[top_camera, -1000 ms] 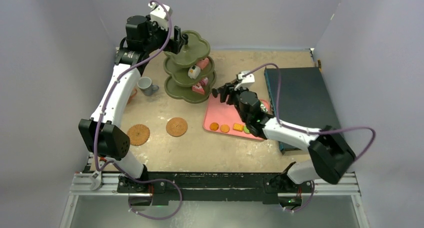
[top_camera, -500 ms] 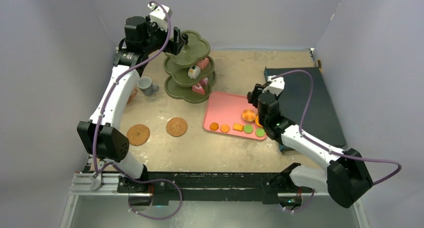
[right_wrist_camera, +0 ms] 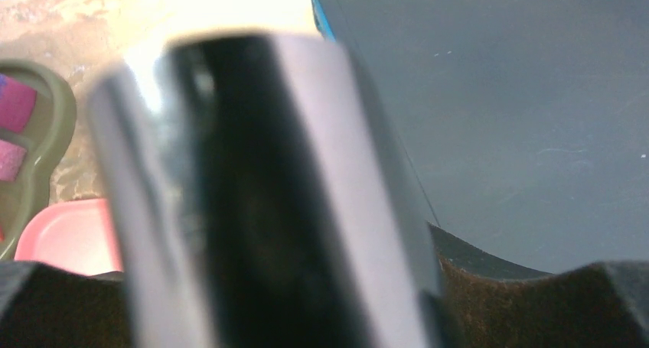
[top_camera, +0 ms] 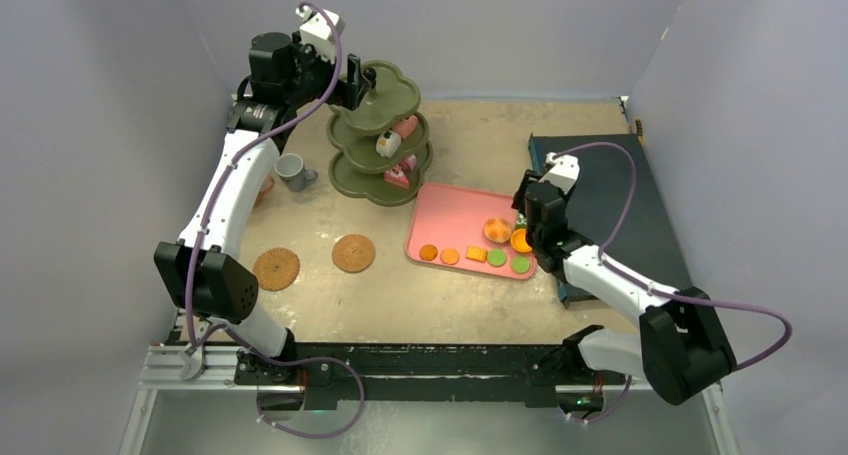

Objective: Serve the afternoon tea

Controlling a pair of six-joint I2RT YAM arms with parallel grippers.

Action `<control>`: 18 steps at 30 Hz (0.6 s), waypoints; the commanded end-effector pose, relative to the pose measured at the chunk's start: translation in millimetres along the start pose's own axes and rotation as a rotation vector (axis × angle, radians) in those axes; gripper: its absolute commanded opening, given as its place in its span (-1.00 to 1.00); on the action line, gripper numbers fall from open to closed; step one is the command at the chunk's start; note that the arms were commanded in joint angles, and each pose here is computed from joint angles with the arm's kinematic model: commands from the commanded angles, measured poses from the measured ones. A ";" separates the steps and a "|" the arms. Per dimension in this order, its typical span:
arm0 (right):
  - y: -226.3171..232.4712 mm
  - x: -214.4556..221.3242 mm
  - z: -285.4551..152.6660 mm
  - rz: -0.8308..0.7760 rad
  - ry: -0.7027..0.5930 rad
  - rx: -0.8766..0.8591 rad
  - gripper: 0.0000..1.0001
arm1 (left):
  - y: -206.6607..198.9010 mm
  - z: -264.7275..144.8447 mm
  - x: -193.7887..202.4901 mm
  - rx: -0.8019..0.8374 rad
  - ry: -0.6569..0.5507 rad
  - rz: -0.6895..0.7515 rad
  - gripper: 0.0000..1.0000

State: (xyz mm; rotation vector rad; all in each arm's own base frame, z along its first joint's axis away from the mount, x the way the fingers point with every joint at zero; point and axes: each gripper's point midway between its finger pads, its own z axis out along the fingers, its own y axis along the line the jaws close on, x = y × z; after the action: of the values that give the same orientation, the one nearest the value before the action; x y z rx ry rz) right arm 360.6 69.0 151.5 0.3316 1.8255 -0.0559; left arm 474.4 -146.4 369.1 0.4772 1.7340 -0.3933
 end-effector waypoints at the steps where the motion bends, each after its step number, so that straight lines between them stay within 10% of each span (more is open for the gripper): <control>1: 10.6 -0.6 4.2 0.029 -0.011 -0.041 0.16 | -2.1 -12.1 -23.5 0.007 -0.059 0.021 0.70; 18: 19.6 -1.6 9.6 0.017 -0.007 -0.064 -0.37 | -2.9 -6.9 -19.0 0.019 -0.057 0.014 0.68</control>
State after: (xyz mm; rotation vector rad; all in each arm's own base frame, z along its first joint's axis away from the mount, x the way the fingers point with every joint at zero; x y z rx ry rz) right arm 363.4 79.0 126.2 0.2892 1.8859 -0.0353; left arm 473.8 -147.3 369.1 0.4811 1.7329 -0.3991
